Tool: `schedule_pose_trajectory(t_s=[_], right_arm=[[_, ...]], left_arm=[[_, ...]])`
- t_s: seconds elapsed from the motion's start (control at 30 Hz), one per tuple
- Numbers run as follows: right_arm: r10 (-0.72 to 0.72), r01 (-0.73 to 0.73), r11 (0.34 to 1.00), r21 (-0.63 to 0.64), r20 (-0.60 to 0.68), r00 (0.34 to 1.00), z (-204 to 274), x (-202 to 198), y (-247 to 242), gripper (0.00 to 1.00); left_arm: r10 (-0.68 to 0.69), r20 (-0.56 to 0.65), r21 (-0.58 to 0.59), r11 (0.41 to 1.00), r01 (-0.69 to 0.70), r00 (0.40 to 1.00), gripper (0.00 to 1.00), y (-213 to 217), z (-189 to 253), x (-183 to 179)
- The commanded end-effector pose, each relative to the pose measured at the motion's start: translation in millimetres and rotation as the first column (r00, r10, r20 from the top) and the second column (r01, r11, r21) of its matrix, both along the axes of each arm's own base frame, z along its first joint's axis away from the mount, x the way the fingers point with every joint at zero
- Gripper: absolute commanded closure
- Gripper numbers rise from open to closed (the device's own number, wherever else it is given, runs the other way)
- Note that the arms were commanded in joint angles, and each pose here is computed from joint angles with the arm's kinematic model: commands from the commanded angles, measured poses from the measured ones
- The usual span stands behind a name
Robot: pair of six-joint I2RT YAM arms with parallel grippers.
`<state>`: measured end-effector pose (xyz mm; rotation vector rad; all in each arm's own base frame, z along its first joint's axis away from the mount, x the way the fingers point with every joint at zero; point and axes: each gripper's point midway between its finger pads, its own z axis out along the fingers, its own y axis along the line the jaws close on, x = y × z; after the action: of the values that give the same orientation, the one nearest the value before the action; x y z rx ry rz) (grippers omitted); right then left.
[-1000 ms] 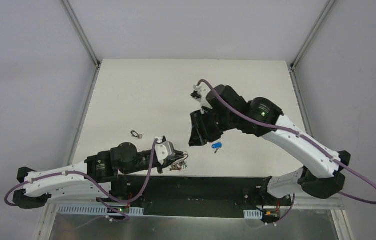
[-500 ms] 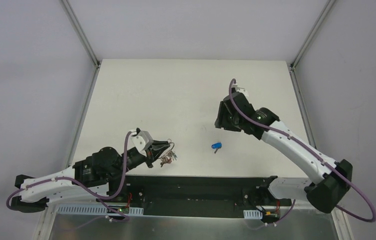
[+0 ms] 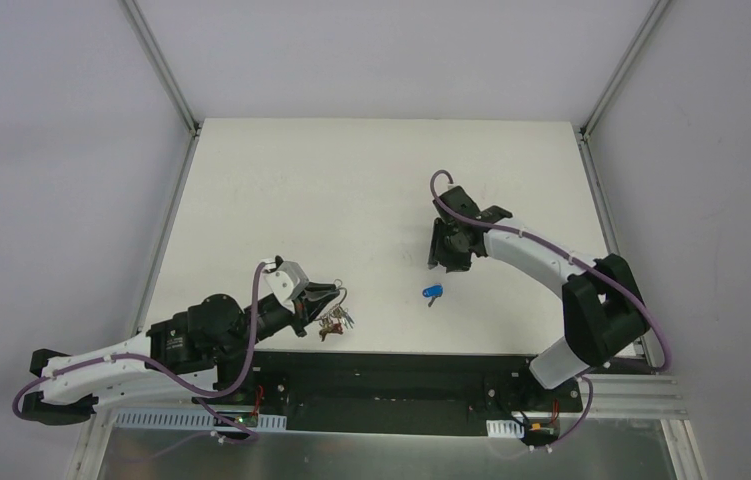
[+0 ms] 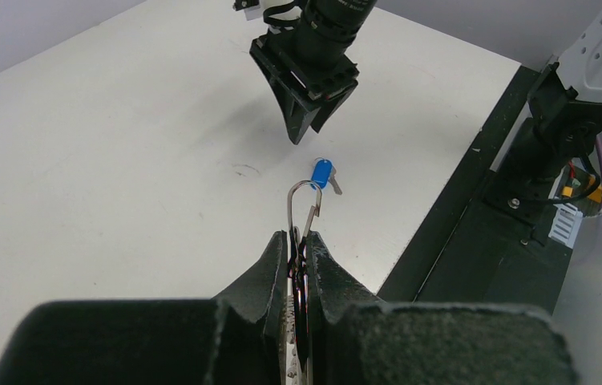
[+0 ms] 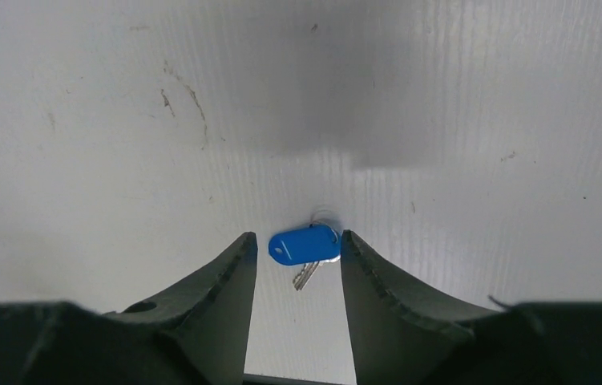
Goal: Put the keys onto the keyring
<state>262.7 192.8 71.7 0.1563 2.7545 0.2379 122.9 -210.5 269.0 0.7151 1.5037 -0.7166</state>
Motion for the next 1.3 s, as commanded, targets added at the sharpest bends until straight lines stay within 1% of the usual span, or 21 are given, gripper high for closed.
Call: schedule_pose_trajectory(t_s=[0.0, 0.13, 0.4, 0.6, 0.7, 0.87, 1.07, 1.17, 1.27], right_arm=[[0.070, -0.067, 0.994, 0.081, -0.036, 0.997, -12.3, 5.0, 12.8, 0.57], [0.107, -0.099, 0.991, 0.095, -0.077, 0.991, -24.7, 1.4, 17.0, 0.59], [0.118, -0.107, 0.991, 0.082, -0.144, 0.982, -43.7, -10.7, 12.7, 0.60], [0.115, -0.106, 0.992, 0.070, -0.151, 0.982, -47.6, -19.7, 5.7, 0.61], [0.113, -0.103, 0.992, 0.071, -0.158, 0.981, -49.2, -24.6, 3.1, 0.66], [0.114, -0.102, 0.991, 0.082, -0.157, 0.981, -48.2, -29.8, 2.0, 0.66], [0.109, -0.095, 0.991, 0.097, -0.155, 0.982, -45.2, -34.3, 1.7, 0.69], [0.104, -0.088, 0.990, 0.107, -0.154, 0.983, -44.0, -36.0, 2.1, 0.74], [0.102, -0.086, 0.990, 0.110, -0.151, 0.983, -43.7, -36.2, 2.2, 0.86]], left_arm=[[-0.006, -0.006, -0.042, 0.999, 0.006, 1.000, 1.00, -4.4, 7.7, -0.9], [-0.012, -0.006, -0.043, 0.999, 0.011, 1.000, 1.00, -4.7, 8.7, -1.7], [-0.009, -0.010, -0.037, 0.999, 0.009, 1.000, 1.00, -4.5, 6.7, -1.6], [-0.010, -0.014, -0.032, 0.999, 0.009, 1.000, 1.00, -5.8, 5.9, -1.4], [-0.010, -0.015, -0.032, 0.999, 0.010, 1.000, 1.00, -6.1, 6.3, -1.5], [-0.012, -0.016, -0.034, 0.999, 0.011, 1.000, 1.00, -6.4, 6.7, -1.7], [-0.007, -0.020, -0.034, 0.999, 0.007, 1.000, 1.00, -6.4, 6.1, -1.2], [-0.007, -0.019, -0.035, 0.999, 0.007, 1.000, 1.00, -6.4, 6.9, -1.1], [-0.009, -0.019, -0.037, 0.999, 0.009, 1.000, 1.00, -6.7, 7.7, -1.4]])
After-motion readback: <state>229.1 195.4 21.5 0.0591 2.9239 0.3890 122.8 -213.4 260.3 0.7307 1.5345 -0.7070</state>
